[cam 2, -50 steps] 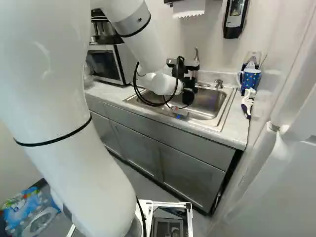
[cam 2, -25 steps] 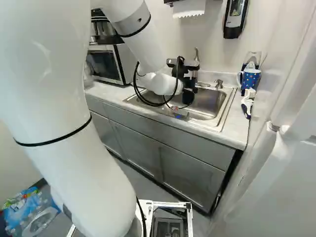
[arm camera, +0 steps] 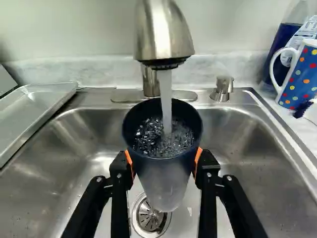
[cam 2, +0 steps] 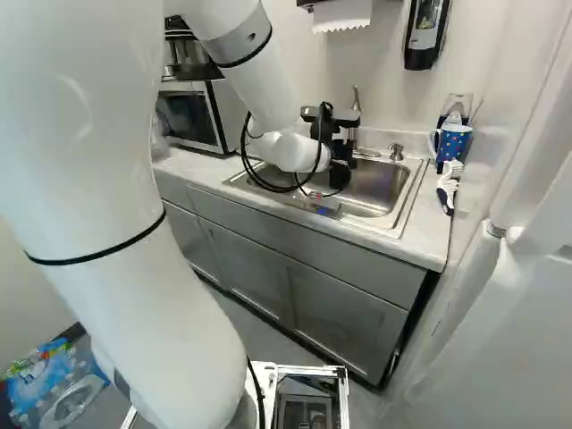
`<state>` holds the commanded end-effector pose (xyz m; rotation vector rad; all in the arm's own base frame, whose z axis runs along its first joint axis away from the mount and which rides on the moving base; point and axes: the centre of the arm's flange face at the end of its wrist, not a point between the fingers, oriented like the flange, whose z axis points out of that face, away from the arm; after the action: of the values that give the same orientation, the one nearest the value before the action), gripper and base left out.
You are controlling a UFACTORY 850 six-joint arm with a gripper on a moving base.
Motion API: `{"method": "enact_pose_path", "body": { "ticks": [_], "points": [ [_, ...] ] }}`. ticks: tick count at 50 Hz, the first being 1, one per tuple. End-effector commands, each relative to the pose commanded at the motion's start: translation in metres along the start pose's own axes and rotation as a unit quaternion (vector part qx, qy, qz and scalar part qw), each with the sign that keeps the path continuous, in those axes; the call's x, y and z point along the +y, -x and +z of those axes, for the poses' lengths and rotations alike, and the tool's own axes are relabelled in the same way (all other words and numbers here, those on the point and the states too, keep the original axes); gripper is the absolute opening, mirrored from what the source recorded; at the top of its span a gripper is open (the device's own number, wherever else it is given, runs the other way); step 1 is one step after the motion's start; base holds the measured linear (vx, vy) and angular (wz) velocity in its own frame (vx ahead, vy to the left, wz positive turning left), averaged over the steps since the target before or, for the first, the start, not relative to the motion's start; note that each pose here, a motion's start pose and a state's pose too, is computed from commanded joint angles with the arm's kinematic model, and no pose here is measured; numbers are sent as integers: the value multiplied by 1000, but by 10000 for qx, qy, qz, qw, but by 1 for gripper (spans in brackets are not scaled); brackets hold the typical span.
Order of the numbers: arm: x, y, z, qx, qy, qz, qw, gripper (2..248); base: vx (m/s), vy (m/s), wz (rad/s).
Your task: Rinse the cup and place it in the tray
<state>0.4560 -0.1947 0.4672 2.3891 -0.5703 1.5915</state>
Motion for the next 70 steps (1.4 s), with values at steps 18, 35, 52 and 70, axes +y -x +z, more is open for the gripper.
{"method": "enact_pose_path", "body": {
  "ticks": [18, 35, 52, 70],
  "points": [
    [-27, 3, -4, -12, -253, -108, 9996, 126, 0, 0, 0],
    [-54, 0, -9, 31, -509, -212, 9985, 126, 0, 0, 0],
    [-83, -15, -15, 206, -779, -299, 9963, 126, 0, 0, 0],
    [-108, -37, -11, 390, -991, -352, 9937, 126, 0, 0, 0]
  ]
}}
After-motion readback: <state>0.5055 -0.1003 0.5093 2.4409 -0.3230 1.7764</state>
